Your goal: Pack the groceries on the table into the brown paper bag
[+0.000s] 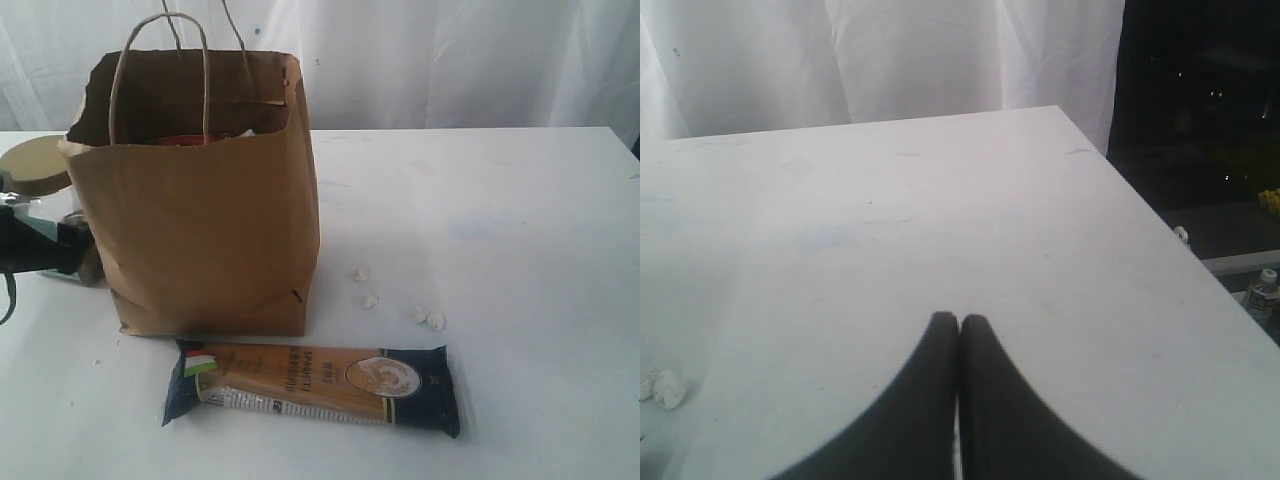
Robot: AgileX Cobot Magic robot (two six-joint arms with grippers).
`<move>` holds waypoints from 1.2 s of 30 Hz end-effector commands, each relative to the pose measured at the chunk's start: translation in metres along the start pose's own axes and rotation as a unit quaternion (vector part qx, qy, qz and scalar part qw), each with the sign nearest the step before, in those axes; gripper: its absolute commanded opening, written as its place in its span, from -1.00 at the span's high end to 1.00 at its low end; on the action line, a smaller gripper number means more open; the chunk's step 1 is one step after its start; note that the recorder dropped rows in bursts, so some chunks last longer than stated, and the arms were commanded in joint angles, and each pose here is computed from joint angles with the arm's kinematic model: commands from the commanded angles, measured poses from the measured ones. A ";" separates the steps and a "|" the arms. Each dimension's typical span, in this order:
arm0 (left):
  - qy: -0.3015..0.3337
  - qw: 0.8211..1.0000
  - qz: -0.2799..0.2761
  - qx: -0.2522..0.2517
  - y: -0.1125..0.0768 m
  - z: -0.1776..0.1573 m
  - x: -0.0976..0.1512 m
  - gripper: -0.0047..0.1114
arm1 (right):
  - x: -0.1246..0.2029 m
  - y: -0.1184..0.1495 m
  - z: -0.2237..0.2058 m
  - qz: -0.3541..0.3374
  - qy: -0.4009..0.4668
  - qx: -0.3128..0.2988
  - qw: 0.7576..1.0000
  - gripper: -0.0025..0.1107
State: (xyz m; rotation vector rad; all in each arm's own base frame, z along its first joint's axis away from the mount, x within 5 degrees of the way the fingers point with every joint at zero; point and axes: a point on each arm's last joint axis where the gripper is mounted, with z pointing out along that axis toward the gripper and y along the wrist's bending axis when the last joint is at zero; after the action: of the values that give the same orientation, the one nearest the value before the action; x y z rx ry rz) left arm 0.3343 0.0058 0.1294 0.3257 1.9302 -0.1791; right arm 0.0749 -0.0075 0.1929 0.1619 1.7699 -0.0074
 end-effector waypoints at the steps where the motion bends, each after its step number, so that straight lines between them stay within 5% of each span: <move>1: 0.008 0.999 0.022 0.026 -0.002 0.009 0.002 -0.88 | 0.000 0.000 0.000 0.000 -0.002 0.000 1.000 0.96; 8: 0.080 0.996 0.044 0.016 0.002 0.012 0.014 -0.75 | 0.000 0.000 0.000 0.000 -0.002 0.000 1.000 0.96; 10: 0.105 0.993 0.046 0.005 0.005 0.012 0.019 -0.46 | 0.000 0.000 0.000 0.000 -0.002 0.000 1.000 0.96; 15: 0.130 0.990 0.048 -0.001 0.006 0.010 0.023 0.84 | 0.000 0.000 0.000 0.000 -0.002 0.000 1.000 0.96; 16: 0.128 0.991 0.050 0.000 0.006 0.011 0.023 0.91 | 0.000 0.000 0.000 0.000 -0.002 0.000 1.000 0.96; 22: 0.122 0.992 0.040 -0.001 0.006 0.010 0.020 0.90 | 0.000 0.000 0.000 0.000 -0.002 0.000 1.000 0.96; 26: 0.117 0.992 -0.031 -0.020 0.007 0.005 0.011 0.92 | 0.000 0.000 0.000 0.000 -0.002 0.000 1.000 0.96; 29: 0.121 0.989 -0.075 -0.048 0.010 -0.004 -0.002 0.92 | 0.000 0.000 0.000 0.000 -0.002 0.000 1.000 0.96; 36: 0.153 0.977 -0.077 -0.130 0.018 -0.042 -0.036 0.92 | 0.000 0.000 0.000 0.000 -0.002 0.000 1.000 0.96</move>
State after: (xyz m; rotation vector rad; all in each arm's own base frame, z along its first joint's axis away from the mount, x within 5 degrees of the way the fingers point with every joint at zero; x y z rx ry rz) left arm 0.3242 0.0252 0.1598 0.0794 2.2506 -0.0283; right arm 0.0749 -0.0075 0.1929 0.1619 1.7699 -0.0074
